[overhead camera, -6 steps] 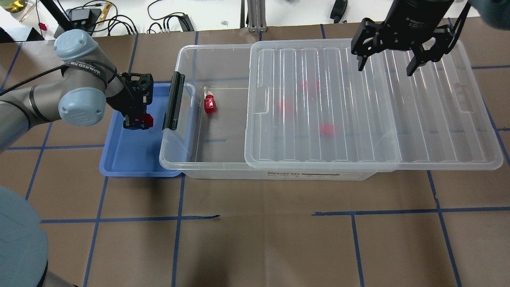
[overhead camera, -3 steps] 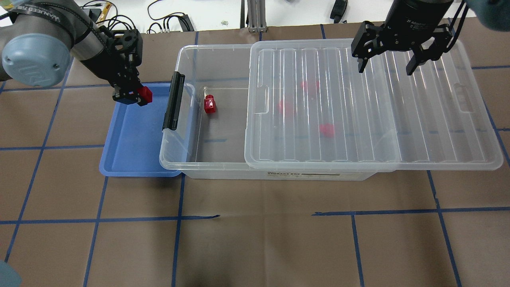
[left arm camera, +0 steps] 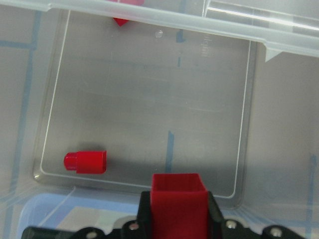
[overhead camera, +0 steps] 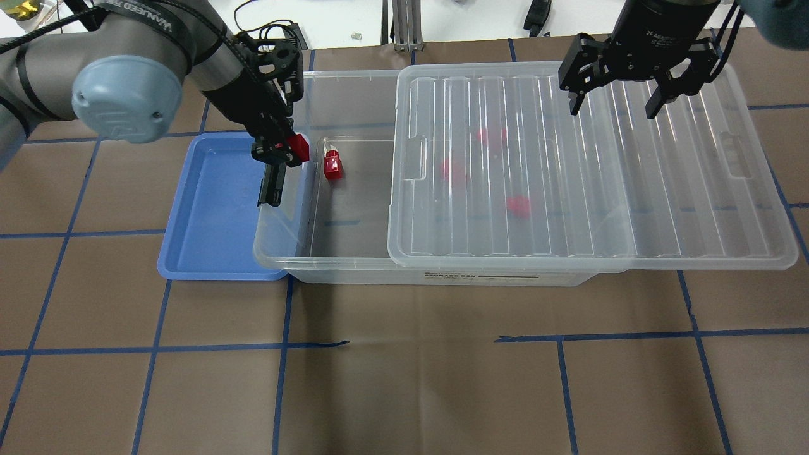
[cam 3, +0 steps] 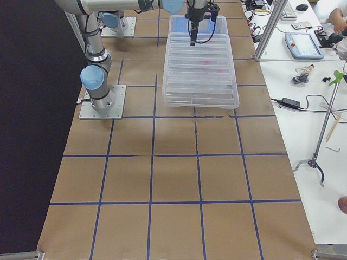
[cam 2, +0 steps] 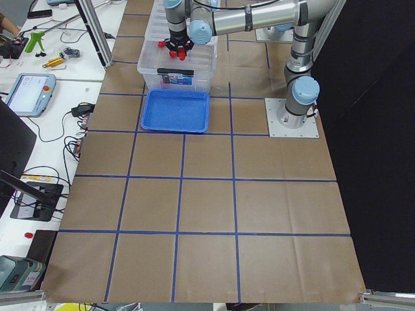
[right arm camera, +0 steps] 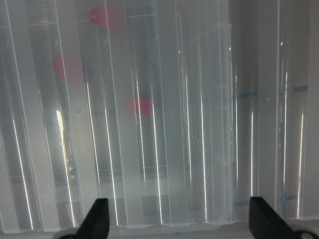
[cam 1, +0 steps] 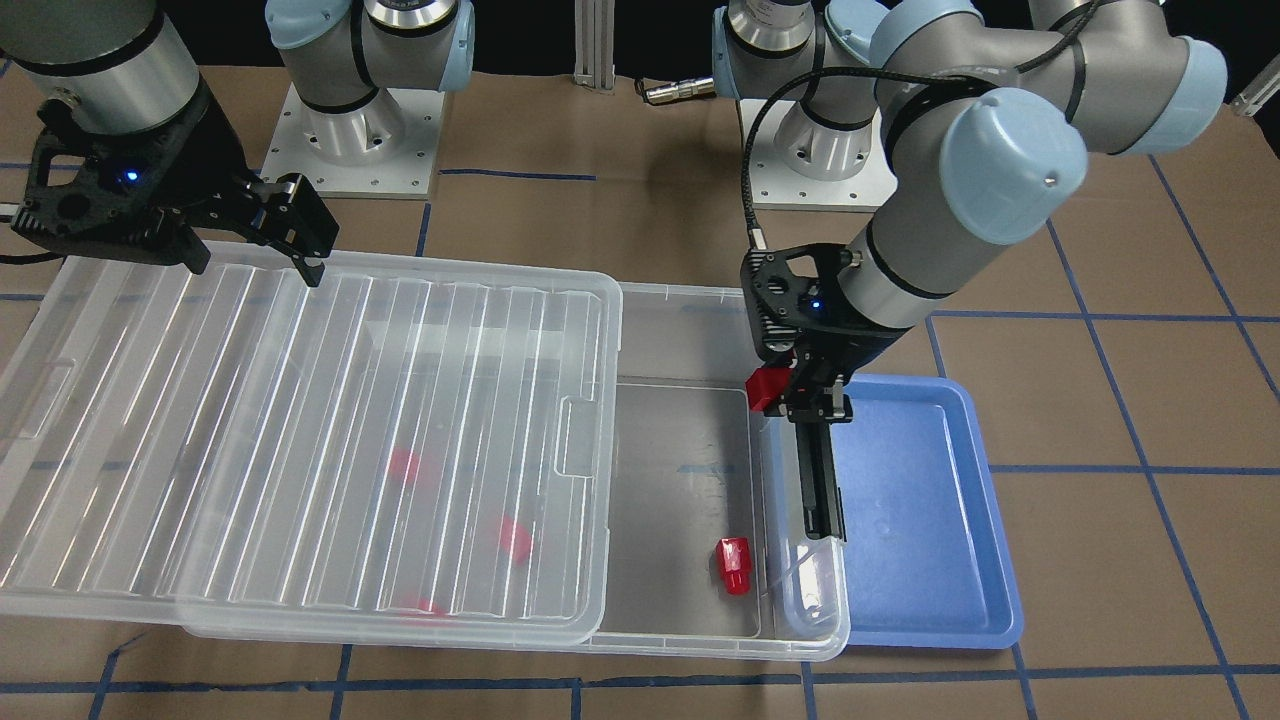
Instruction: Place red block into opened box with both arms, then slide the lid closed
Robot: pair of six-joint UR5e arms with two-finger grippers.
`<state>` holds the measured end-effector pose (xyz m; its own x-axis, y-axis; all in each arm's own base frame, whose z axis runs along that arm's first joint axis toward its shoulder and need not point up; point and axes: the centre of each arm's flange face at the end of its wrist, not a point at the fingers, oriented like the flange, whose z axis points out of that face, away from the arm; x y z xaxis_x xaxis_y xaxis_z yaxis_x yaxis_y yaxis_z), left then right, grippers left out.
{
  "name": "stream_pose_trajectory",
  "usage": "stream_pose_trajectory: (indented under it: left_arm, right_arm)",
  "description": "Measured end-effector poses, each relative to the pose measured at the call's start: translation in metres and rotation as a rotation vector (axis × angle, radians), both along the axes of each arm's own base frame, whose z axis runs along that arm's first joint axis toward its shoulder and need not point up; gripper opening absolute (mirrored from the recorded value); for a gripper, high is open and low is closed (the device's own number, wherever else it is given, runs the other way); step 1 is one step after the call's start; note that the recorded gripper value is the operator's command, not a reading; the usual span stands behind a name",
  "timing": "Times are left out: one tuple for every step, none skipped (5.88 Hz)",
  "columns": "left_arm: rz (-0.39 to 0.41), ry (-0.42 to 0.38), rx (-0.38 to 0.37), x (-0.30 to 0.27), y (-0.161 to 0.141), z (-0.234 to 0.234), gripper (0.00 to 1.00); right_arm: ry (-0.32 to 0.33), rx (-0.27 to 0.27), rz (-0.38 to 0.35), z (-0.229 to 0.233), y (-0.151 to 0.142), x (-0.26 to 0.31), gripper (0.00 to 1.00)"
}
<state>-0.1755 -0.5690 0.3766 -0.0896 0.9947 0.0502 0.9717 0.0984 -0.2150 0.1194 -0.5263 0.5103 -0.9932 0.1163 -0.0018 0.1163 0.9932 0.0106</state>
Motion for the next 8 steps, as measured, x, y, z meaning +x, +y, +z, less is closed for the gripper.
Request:
stream_pose_trajectory:
  left_arm:
    - [-0.012, 0.000, 0.000, -0.015, 0.000, -0.030, 0.06]
    - [-0.015, -0.002, 0.007, -0.021, -0.002, -0.067, 0.11]
    - [-0.019, -0.005, 0.029, -0.023, -0.005, -0.106, 0.12]
    - [-0.022, -0.007, 0.045, -0.025, -0.012, -0.139, 0.18]
    - [-0.026, -0.009, 0.052, -0.028, -0.015, -0.158, 0.27]
    - [-0.033, -0.012, 0.058, -0.032, -0.016, -0.168, 0.66]
    - [-0.041, -0.014, 0.059, -0.035, -0.016, -0.172, 0.88]
    - [-0.047, -0.016, 0.055, -0.037, -0.016, -0.173, 0.93]
  right_arm:
    - [0.002, 0.000, -0.002, 0.000, 0.000, 0.000, 1.00]
    - [0.006, 0.000, -0.003, 0.000, 0.000, -0.001, 1.00]
    - [0.007, 0.000, -0.003, 0.000, 0.000, -0.001, 1.00]
    - [0.007, 0.000, -0.005, 0.000, 0.000, -0.001, 1.00]
    - [0.007, 0.000, -0.010, 0.000, 0.000, -0.001, 1.00]
    - [0.007, -0.001, -0.013, 0.001, 0.001, -0.001, 1.00]
    - [0.007, -0.001, -0.014, 0.001, 0.001, -0.001, 1.00]
    - [0.007, -0.001, -0.016, 0.000, 0.001, -0.001, 1.00]
